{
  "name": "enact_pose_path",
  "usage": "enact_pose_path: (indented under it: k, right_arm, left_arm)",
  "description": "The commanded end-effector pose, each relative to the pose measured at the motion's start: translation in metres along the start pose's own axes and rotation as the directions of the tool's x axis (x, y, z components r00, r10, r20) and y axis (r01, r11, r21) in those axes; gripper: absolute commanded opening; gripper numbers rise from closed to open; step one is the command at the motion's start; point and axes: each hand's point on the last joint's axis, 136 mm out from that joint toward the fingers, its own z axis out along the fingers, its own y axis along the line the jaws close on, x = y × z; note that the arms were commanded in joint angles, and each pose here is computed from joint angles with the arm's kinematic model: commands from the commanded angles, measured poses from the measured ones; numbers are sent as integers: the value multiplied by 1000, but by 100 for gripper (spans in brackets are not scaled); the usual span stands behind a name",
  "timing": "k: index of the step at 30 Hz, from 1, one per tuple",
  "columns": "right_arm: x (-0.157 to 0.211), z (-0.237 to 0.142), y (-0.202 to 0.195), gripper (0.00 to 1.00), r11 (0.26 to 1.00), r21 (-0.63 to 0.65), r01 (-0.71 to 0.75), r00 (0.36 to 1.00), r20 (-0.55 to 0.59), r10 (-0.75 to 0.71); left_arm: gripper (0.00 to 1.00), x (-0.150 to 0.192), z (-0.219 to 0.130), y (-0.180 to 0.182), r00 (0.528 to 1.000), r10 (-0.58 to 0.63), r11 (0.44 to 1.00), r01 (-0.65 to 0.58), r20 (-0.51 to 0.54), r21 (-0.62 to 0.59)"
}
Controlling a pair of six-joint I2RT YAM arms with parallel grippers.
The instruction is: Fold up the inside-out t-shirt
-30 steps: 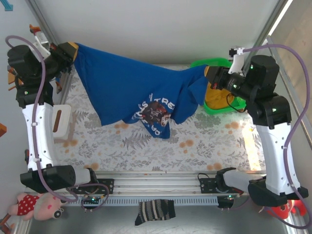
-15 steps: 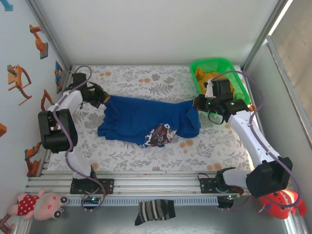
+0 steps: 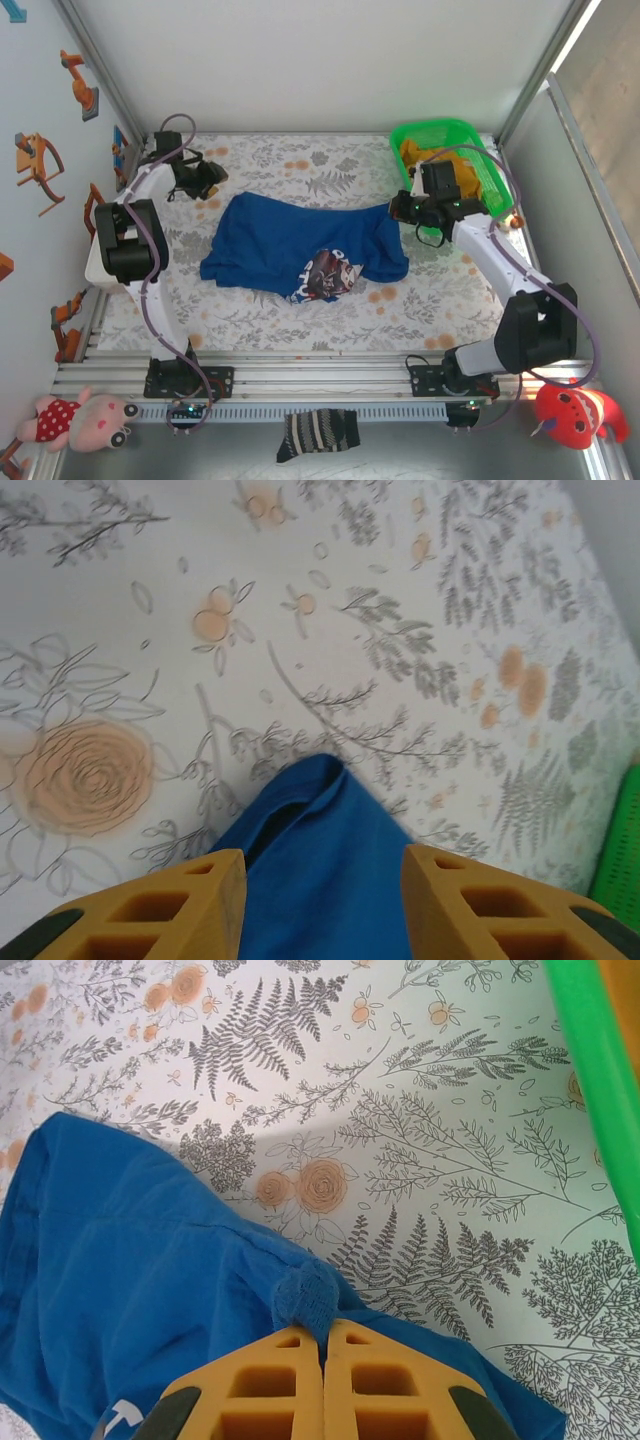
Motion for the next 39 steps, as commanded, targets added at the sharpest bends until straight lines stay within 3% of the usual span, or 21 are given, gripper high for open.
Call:
enact_pose_path:
  k: [1,5,12,22,39]
  right_arm:
    - [-13,-5,3,0,1000,-12,-6,999,47,6]
    - [-12,-4,2,0,1000,-9,-7,999,45,7]
    - [-13,-5,4,0,1000,-14,-9,999,48,10]
    - [-18,-9,7,0,1000,-21,-11,998,61,12]
    - [-24,-14,10,0,1000,-20,-4,997,75,6]
  left_arm:
    - [47,31,-22,7,994,108,981,-112,-34,-160]
    - [47,57,-28,21,978,198,930,-210,-73,-300]
    - [45,65,-21,34,964,223,897,-261,-144,-357]
    - [41,72,8,39,938,261,871,-331,-230,-363]
    - [35,76,25,46,932,242,861,-335,-271,-384]
